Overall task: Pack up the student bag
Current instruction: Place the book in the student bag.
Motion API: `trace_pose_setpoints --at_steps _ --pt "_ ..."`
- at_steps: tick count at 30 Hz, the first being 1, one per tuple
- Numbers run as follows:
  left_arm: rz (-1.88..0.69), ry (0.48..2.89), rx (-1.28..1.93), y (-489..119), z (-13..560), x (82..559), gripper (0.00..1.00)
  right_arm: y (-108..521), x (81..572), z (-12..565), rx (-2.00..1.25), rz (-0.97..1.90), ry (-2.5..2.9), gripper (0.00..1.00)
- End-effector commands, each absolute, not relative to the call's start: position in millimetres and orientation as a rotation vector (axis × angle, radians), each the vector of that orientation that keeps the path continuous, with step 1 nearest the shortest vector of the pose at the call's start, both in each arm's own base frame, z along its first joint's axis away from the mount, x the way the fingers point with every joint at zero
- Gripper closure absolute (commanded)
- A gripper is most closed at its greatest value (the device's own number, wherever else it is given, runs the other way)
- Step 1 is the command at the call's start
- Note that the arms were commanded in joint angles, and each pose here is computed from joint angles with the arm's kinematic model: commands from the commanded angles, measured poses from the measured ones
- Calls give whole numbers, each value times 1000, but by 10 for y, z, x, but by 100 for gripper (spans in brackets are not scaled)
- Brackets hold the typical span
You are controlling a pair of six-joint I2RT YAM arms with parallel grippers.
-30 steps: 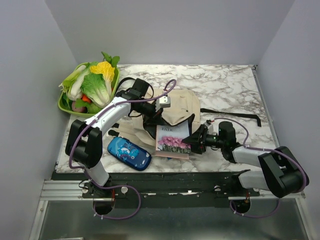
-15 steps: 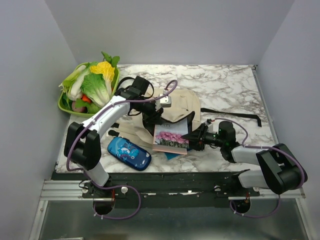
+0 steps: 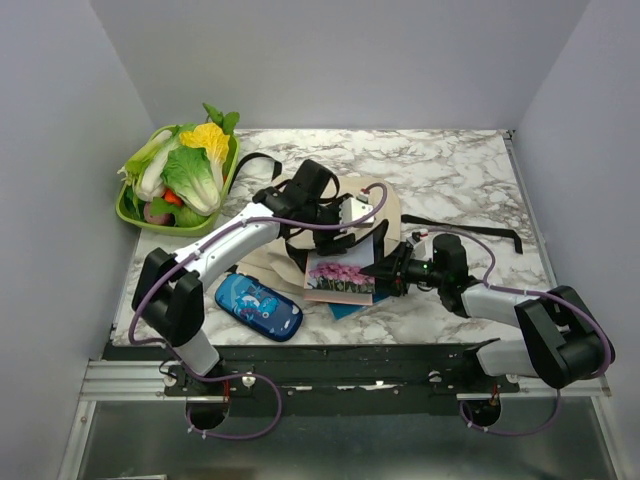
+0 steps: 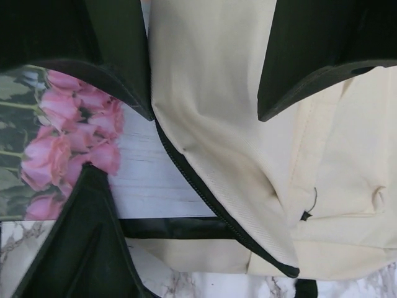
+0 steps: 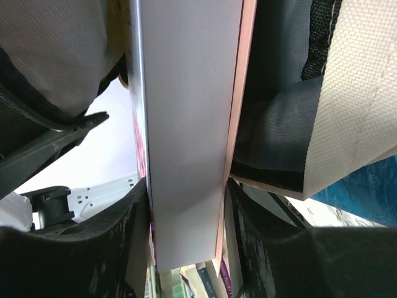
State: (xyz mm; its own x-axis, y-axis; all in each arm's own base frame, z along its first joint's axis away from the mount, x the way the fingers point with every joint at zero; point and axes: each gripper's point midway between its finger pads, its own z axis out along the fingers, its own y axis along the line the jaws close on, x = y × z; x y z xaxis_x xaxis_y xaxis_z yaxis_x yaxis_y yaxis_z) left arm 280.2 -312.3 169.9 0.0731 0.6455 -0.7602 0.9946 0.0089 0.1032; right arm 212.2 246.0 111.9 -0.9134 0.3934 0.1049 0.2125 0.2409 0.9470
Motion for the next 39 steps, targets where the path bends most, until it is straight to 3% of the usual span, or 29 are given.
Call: trace_pose_setpoints --at_steps 1,3,6,7,9,10,13,14,22,32,39 --pt "-523 1633 1636 -3195 1710 3161 26 2452 2211 1097 567 1702 2329 60" --pt "-460 1635 1637 -3208 1627 3266 28 2453 2209 1106 555 1704 2331 60" --pt "-395 1633 1625 -3211 1597 3363 38 2455 2199 1104 551 1706 2331 60" --pt "-365 1639 1610 -3202 1614 3415 51 2456 2191 1100 555 1711 2333 60" --pt "-337 1617 1571 -3231 1730 3498 63 2456 2194 1094 558 1716 2325 60" --pt "-322 1600 1544 -3247 1853 3555 75 2456 2181 1086 567 1724 2329 61" --pt "-315 1569 1430 -3324 2298 3691 97 2467 2189 1090 559 1739 2318 61" --pt "-328 1561 1410 -3352 2406 3692 100 2473 2189 1102 554 1745 2313 61" --pt "-465 1514 1307 -3414 3177 3518 100 2473 2207 1070 569 1745 2307 61" --pt "-594 1646 1464 -3197 2440 2967 100 2499 2617 1343 432 1613 2186 64" --pt "-591 1620 1450 -3185 2612 2950 100 2374 3191 1596 568 1419 2055 70"
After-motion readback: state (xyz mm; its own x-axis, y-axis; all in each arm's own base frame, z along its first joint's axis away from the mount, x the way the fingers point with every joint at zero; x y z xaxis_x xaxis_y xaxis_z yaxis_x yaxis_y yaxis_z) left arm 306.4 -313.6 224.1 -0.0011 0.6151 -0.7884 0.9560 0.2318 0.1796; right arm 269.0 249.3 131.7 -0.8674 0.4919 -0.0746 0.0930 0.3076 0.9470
